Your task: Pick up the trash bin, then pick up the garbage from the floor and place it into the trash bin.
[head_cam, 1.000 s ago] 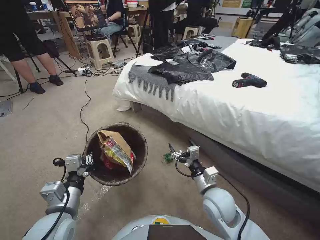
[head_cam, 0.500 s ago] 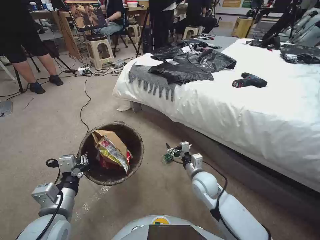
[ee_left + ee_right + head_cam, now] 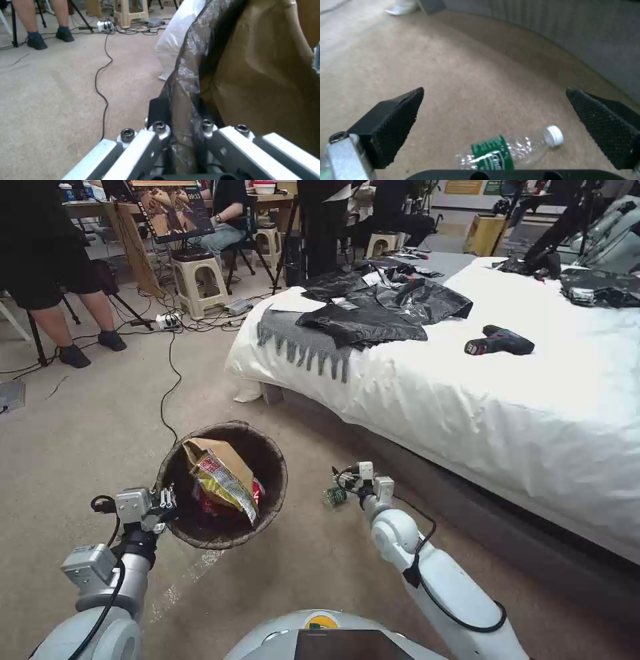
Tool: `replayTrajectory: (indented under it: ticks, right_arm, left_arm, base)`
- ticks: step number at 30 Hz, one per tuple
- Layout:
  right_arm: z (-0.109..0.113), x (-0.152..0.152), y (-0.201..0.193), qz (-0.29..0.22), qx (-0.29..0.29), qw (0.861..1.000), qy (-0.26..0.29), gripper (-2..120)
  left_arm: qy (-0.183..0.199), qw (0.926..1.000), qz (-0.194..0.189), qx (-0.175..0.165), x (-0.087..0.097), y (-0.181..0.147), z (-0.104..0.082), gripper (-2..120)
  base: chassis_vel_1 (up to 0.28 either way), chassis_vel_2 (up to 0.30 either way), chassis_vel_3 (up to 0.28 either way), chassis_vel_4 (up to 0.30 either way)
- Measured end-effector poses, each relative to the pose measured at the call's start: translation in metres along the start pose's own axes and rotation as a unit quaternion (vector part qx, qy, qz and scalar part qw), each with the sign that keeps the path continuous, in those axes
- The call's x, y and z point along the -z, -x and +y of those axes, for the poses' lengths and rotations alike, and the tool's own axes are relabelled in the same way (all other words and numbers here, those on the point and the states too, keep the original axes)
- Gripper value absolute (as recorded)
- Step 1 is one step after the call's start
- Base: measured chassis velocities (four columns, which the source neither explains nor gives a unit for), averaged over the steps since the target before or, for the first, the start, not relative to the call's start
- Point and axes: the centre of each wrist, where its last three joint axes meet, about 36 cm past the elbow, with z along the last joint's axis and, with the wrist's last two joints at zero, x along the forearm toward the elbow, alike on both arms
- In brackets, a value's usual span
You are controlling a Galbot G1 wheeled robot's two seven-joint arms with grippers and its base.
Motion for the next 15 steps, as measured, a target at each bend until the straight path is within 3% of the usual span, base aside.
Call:
replayTrajectory:
  ticks: [8,15]
  right_arm:
    - [0.019,-0.012,0.029,0.027,-0.070,0.997,0.021,100]
    - [0.029,-0.018,0.040,0.040,-0.082,0.995,0.034,100]
  left_arm:
    - [0.000,1.0000,0.000,-0.002,0.000,0.000,-0.001,0]
    - [-0.001,1.0000,0.001,-0.003,-0.001,0.001,-0.001,0]
  base:
    - [0.000,0.000,0.000,0.000]
    - [0.000,0.000,0.000,0.000]
